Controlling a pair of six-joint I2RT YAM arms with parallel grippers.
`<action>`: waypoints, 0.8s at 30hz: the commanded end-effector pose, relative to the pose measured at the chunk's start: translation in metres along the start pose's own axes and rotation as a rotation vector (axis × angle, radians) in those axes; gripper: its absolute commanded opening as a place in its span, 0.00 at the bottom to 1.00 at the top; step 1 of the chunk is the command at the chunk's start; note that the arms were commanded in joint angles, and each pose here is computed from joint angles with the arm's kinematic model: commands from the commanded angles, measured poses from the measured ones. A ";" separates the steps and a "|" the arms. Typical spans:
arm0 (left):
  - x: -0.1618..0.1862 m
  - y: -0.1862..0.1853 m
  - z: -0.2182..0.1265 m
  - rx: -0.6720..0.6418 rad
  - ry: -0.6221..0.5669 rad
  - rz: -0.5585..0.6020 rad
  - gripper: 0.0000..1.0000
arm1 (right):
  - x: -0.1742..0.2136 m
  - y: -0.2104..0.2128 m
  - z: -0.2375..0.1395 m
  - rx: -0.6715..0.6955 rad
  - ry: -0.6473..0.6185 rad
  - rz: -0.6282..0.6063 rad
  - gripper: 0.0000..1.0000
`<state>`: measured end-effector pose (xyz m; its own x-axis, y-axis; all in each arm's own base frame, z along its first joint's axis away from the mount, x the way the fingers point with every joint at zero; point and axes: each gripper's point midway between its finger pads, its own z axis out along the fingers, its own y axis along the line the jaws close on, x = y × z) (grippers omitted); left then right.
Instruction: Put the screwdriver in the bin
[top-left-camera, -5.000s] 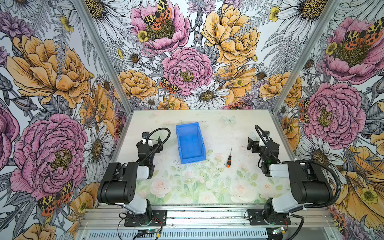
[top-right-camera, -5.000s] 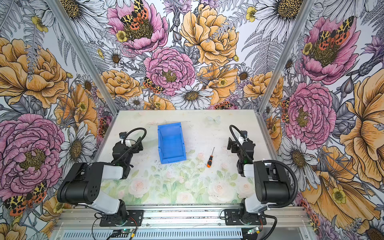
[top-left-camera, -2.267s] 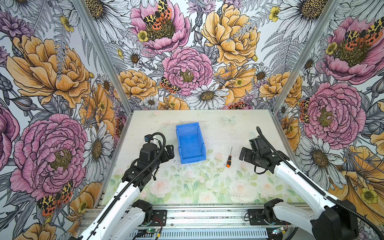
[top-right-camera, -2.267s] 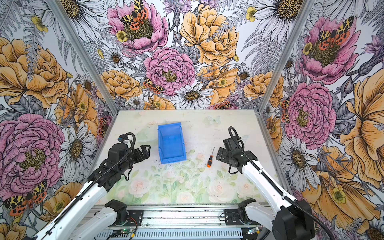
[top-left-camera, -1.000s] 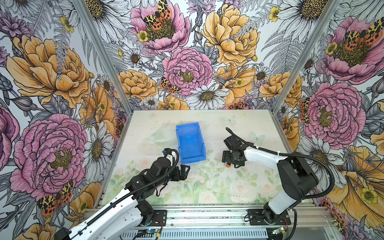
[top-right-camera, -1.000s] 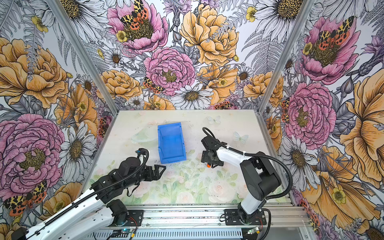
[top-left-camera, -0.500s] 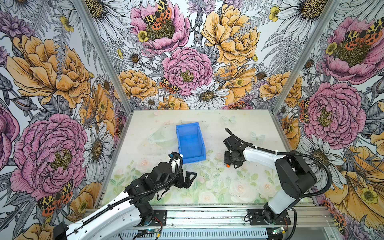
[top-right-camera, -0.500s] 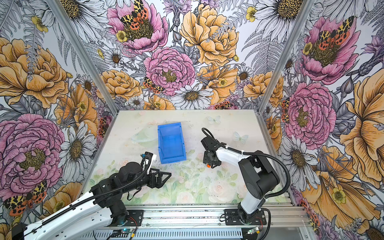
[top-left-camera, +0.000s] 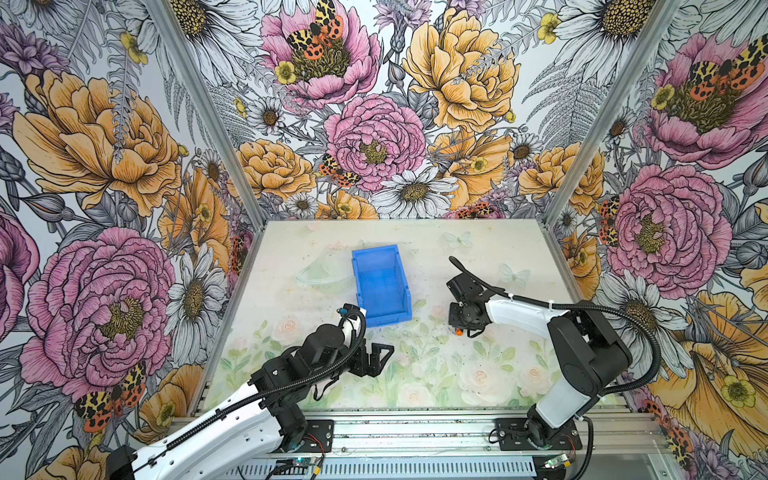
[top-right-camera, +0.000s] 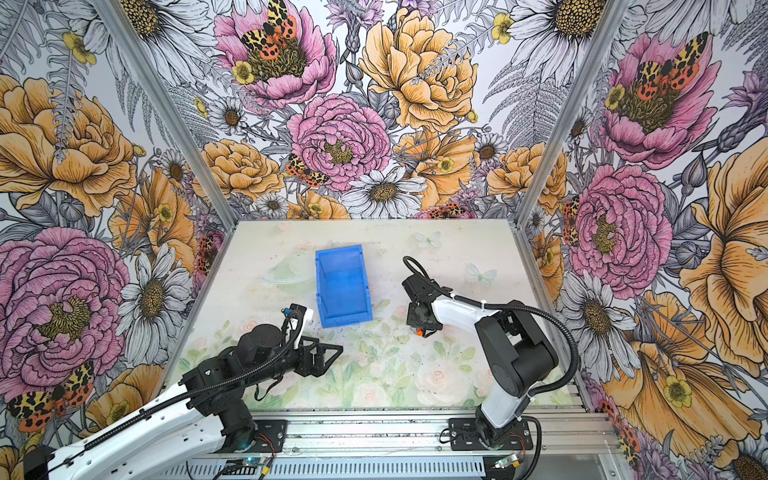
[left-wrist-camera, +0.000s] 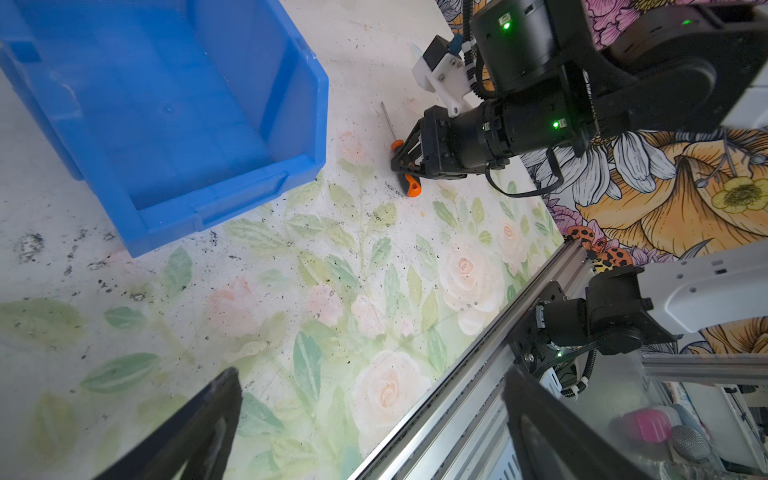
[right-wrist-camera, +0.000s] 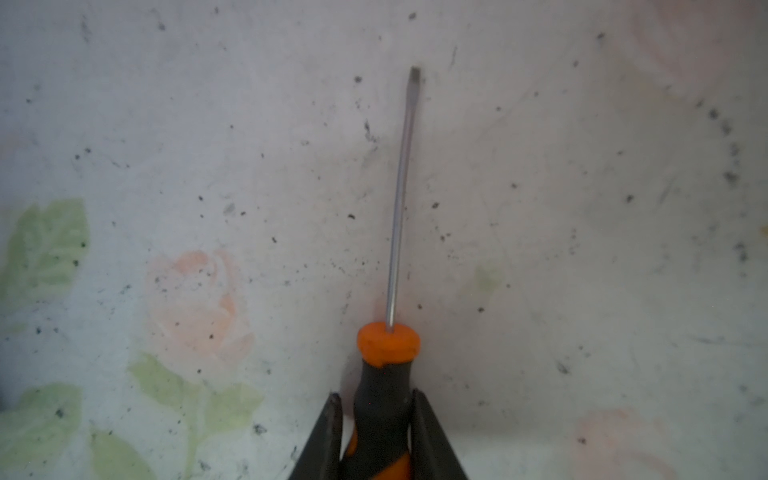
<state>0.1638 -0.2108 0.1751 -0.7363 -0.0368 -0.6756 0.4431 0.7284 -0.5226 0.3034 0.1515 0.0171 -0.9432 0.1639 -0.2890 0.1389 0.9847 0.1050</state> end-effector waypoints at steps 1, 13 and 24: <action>0.001 0.005 0.003 -0.019 -0.016 0.020 0.99 | 0.018 -0.008 0.012 0.020 0.045 -0.015 0.10; 0.001 0.006 0.002 -0.023 -0.020 0.020 0.99 | 0.001 -0.001 -0.017 -0.048 -0.072 -0.078 0.00; -0.010 0.011 -0.009 -0.040 -0.103 0.001 0.99 | -0.019 0.016 -0.072 -0.159 -0.187 -0.142 0.00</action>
<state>0.1682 -0.2009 0.1774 -0.7065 -0.0746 -0.7038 0.4275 0.7476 -0.5083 0.2999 0.1531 0.0703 -0.8930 0.0797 -0.4430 -0.0021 0.9834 0.1812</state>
